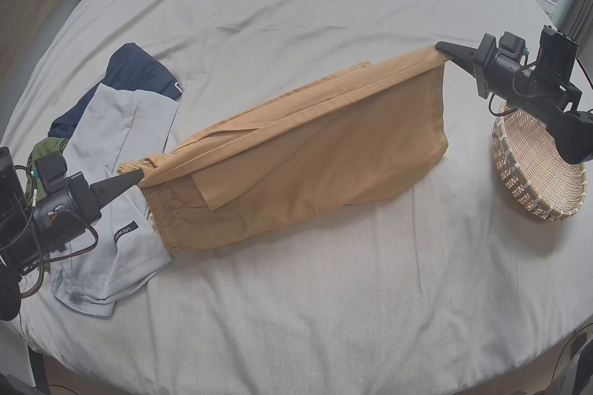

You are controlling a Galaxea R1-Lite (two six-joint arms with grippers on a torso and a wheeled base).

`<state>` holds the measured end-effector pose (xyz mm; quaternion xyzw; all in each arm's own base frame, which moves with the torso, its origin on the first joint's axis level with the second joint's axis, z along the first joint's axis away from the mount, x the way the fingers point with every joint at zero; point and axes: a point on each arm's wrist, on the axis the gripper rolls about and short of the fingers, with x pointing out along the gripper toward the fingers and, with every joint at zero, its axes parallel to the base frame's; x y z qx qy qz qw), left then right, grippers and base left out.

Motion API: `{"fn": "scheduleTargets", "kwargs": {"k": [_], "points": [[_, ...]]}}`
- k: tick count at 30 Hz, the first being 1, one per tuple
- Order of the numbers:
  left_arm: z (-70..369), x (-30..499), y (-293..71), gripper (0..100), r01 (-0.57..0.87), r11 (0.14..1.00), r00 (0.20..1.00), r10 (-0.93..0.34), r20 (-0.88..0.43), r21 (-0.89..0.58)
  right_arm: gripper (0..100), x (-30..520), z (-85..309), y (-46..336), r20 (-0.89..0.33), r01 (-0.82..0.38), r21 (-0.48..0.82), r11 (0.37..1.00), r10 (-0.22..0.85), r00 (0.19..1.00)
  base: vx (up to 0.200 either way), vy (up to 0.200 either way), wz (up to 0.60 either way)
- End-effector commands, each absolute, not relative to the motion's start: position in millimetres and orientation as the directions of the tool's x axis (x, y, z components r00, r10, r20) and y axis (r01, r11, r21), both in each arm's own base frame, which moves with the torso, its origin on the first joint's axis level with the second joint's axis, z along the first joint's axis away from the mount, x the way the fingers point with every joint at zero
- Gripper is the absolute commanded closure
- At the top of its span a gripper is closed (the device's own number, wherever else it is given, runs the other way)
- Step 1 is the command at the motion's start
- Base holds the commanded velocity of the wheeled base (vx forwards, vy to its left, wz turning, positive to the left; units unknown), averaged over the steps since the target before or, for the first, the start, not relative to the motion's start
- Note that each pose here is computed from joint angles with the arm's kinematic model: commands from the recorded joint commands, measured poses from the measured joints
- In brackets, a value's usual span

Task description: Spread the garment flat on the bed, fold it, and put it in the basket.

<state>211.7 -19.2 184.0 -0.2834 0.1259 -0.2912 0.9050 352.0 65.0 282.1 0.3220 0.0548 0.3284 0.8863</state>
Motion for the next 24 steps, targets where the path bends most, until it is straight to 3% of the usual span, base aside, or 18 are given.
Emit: {"fn": "scheduleTargets", "kwargs": {"k": [1, 15, 16, 19, 20, 24], "points": [[175.3, 221.2, -15.0, 100, 0.409, 0.686, 0.814, -0.572, -0.097, -0.602, 100, 380.5, 272.6, 78.5, 0.109, -0.557, 0.61, 0.564, 0.637, 0.763, 0.0, 0.0, 0.0], [160.0, 235.4, -11.9, 100, 0.347, 0.702, 0.826, -0.543, -0.151, -0.622, 100, 422.9, 248.8, 95.5, 0.1, -0.564, 0.614, 0.552, 0.654, 0.75, 0.0, 0.0, 0.0], [157.6, 237.5, -12.0, 100, 0.338, 0.707, 0.831, -0.534, -0.156, -0.621, 0, 425.4, 246.9, 96.7, 0.102, -0.568, 0.613, 0.549, 0.658, 0.746, 0.0, 0.0, 0.0], [151.9, 244.0, -11.8, 100, 0.315, 0.721, 0.847, -0.507, -0.16, -0.617, 0, 431.5, 248.5, 98.7, 0.12, -0.583, 0.604, 0.544, 0.661, 0.741, 0.0, 0.0, 0.0], [151.9, 244.0, -11.8, 0, 0.315, 0.721, 0.847, -0.507, -0.16, -0.617, 0, 431.5, 248.5, 98.7, 0.12, -0.583, 0.604, 0.544, 0.661, 0.741, 0.0, 0.0, 0.0], [141.1, 255.0, -8.9, 0, 0.261, 0.748, 0.881, -0.443, -0.166, -0.61, 0, 440.1, 254.8, 99.3, 0.158, -0.585, 0.611, 0.534, 0.642, 0.75, 0.0, 0.0, 0.0]]}}
